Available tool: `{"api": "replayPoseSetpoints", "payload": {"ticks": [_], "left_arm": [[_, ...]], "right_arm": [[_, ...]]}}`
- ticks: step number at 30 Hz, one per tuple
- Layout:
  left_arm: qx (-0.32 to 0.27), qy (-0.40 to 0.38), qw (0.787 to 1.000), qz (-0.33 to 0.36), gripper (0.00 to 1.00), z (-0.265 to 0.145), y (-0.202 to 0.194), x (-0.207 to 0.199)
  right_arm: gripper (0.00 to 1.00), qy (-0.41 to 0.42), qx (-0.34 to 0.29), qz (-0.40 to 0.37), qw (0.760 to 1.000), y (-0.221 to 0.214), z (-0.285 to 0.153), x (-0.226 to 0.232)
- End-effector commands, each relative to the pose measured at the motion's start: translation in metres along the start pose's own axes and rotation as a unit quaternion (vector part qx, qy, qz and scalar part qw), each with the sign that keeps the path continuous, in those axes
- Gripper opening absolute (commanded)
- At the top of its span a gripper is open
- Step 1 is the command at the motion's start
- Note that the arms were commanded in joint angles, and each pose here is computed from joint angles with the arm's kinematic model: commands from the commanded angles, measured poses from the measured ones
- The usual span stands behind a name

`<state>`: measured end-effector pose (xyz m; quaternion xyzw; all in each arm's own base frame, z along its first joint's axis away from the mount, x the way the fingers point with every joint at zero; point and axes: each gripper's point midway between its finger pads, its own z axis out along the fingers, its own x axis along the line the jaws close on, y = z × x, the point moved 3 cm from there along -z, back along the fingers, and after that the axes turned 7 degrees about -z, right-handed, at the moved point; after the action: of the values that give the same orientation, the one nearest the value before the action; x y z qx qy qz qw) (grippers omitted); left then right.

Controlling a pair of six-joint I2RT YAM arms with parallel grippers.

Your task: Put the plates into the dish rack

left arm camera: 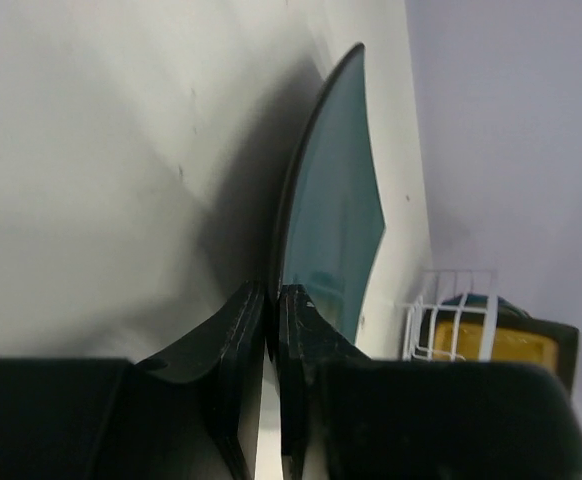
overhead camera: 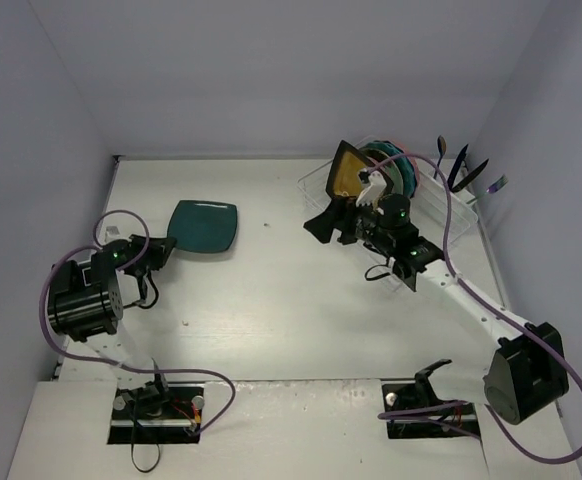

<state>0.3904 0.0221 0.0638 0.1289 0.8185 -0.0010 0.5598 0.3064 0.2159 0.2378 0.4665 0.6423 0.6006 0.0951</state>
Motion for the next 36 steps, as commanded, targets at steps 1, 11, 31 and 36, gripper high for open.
{"api": "replayPoseSetpoints", "payload": {"ticks": [1,11,31,36], "left_arm": [[0.025,-0.121,0.992,0.023,0.0,-0.024,-0.007,-0.069],[0.021,-0.194,0.981,-0.003,0.0,-0.082,-0.023,-0.11],[0.055,-0.299,0.951,-0.046,0.0,-0.147,-0.048,-0.157],[0.066,-0.303,0.95,-0.045,0.0,-0.151,-0.055,-0.158]], "right_arm": [[0.8,0.029,-0.064,0.023,0.997,0.037,0.013,0.029],[0.83,0.049,-0.004,0.137,0.989,-0.011,0.066,0.059],[0.82,0.167,-0.016,0.192,0.967,-0.013,0.132,0.114],[0.8,0.183,-0.01,0.188,0.965,-0.012,0.151,0.121]]}}
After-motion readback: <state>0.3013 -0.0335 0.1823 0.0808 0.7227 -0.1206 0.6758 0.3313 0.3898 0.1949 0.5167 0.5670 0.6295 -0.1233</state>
